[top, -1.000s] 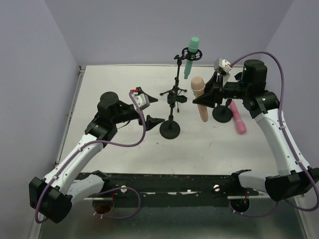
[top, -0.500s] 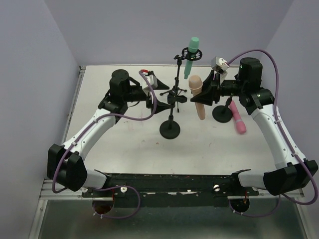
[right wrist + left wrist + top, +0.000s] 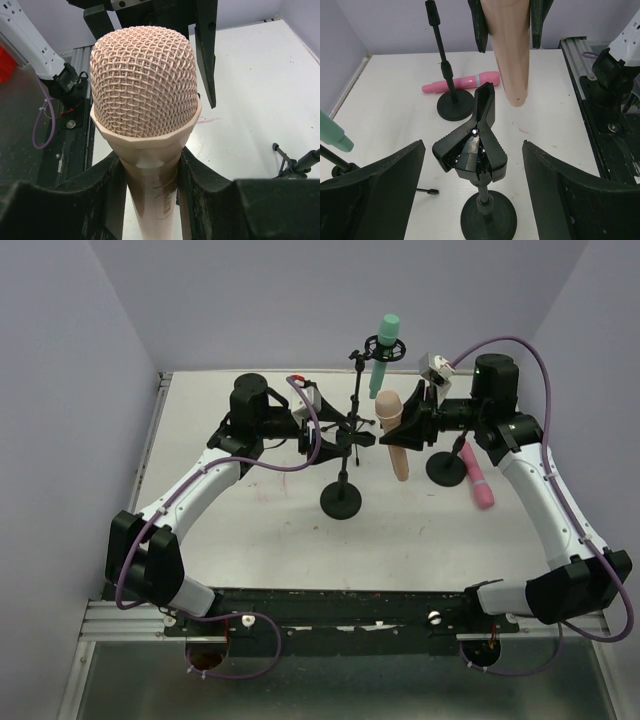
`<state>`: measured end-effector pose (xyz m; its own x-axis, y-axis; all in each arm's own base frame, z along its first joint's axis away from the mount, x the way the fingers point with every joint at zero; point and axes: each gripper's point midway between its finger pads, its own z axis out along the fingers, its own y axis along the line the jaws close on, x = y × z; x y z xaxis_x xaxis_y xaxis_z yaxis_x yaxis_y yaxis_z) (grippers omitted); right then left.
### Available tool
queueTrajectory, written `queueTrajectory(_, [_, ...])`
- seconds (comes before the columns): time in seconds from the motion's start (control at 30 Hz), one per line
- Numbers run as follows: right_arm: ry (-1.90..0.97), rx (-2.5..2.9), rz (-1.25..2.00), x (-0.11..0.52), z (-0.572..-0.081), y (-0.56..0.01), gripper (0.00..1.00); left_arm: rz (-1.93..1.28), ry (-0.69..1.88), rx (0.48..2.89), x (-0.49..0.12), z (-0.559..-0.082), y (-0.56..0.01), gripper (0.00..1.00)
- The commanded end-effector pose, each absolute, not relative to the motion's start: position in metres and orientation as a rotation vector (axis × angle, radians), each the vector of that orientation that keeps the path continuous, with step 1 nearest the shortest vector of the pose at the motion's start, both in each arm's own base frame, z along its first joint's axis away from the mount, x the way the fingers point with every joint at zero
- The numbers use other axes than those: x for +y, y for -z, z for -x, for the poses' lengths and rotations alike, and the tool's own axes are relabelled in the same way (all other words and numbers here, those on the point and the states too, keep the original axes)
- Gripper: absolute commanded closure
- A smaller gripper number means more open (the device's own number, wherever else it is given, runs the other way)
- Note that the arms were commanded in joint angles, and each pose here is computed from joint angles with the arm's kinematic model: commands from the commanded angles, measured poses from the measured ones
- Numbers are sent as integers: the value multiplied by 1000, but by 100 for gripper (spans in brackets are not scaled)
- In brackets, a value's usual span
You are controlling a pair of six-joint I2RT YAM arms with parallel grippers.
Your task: Attach the microphones to the stand
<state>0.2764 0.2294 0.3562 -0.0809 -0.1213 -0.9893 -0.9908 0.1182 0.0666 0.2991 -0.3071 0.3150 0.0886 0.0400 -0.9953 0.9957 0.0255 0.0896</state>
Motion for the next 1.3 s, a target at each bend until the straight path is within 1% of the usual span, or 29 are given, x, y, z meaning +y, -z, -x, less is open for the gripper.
queueTrajectory(0.0, [-1146, 1350, 1198, 234, -278, -371, 84, -1290, 1129, 1111, -309, -295, -323, 15])
queueTrajectory(0.07, [-1149, 1345, 1193, 234, -280, -374, 84, -1285, 1132, 1118, -309, -295, -323, 20])
queueTrajectory(0.1, [-1156, 1344, 1192, 235, -280, -375, 84, -1283, 1132, 1125, -309, -296, -323, 26])
queueTrajectory(0.13, [-1152, 1338, 1193, 235, -282, -376, 84, -1281, 1131, 1131, -309, -296, -323, 33])
queueTrajectory(0.17, [-1155, 1339, 1190, 236, -282, -377, 84, -1281, 1141, 1146, -309, -296, -321, 48])
queueTrajectory(0.27, [-1157, 1337, 1185, 237, -287, -379, 84, -1283, 1141, 1167, -307, -295, -319, 73])
queueTrajectory(0.33, [-1162, 1334, 1182, 238, -290, -380, 84, -1279, 1131, 1168, -306, -294, -318, 78])
queueTrajectory(0.53, [-1191, 1329, 1183, 247, -294, -379, 84, -1257, 1117, 1177, -304, -291, -319, 82])
queueTrajectory(0.67, [-1210, 1304, 1226, 266, -287, -375, 84, -1242, 1128, 1183, -304, -287, -319, 82])
queueTrajectory(0.83, [-1207, 1272, 1239, 278, -294, -376, 84, -1229, 1145, 1184, -304, -279, -318, 83])
queueTrajectory(1.1, [-1236, 1220, 1267, 277, -282, -356, 83, -1117, 1173, 1220, -300, -276, -318, 88])
queueTrajectory(1.27, [-1273, 1196, 1244, 279, -278, -356, 83, -1071, 1191, 1252, -304, -269, -317, 90])
